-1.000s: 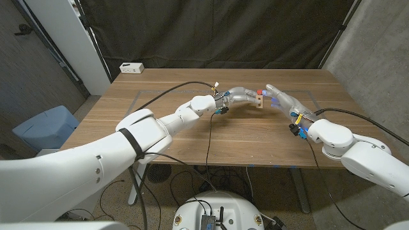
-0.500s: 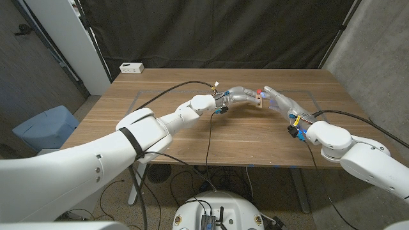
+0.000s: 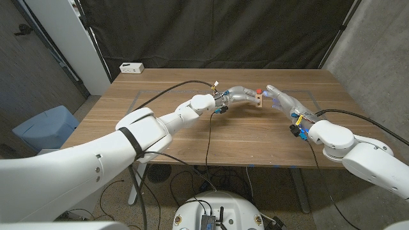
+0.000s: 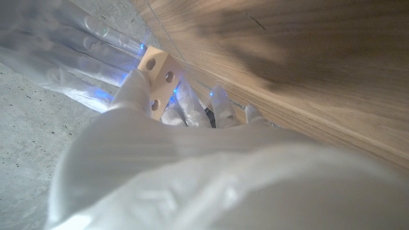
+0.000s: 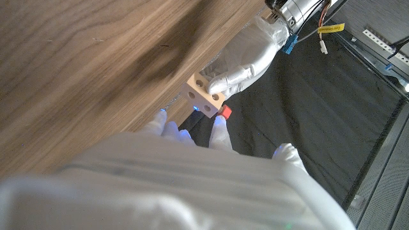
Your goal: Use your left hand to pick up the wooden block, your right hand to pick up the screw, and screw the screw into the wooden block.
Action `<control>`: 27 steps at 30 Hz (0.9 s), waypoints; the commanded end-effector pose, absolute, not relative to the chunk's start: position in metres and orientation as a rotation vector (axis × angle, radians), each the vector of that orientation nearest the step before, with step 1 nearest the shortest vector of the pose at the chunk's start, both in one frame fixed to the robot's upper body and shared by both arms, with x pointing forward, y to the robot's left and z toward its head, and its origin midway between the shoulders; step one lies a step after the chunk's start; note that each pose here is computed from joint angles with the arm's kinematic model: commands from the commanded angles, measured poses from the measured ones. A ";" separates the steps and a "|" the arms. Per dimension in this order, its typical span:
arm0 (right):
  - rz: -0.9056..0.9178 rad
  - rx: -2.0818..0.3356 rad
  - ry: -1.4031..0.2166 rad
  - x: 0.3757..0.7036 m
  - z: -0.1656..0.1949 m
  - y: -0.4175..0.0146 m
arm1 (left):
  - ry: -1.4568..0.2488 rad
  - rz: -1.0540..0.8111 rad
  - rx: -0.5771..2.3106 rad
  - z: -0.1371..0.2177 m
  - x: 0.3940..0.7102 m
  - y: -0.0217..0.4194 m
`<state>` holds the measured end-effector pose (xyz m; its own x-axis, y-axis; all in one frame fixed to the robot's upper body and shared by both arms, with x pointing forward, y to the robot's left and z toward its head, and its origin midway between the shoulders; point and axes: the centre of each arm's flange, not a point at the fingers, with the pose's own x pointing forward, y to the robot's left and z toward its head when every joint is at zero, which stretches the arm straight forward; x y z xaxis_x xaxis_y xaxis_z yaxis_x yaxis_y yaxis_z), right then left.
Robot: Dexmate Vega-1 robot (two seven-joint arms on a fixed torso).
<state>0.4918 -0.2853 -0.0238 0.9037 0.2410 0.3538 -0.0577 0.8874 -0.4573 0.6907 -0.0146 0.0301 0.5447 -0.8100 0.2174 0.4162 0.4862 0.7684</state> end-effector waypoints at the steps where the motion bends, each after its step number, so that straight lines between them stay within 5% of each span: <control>1: 0.133 -0.471 -0.419 0.494 -0.020 -0.297 | -0.650 -0.824 0.725 0.031 0.687 -0.014; 27: 0.169 -0.475 -0.441 0.516 -0.009 -0.297 | -0.678 -0.842 0.723 0.028 0.683 -0.013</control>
<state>0.5053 -0.2993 -0.0140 0.8993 0.2365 0.3679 -0.0388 0.8811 -0.4714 0.6834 -0.0133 0.0282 0.4988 -0.8340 0.2358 0.4124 0.4677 0.7818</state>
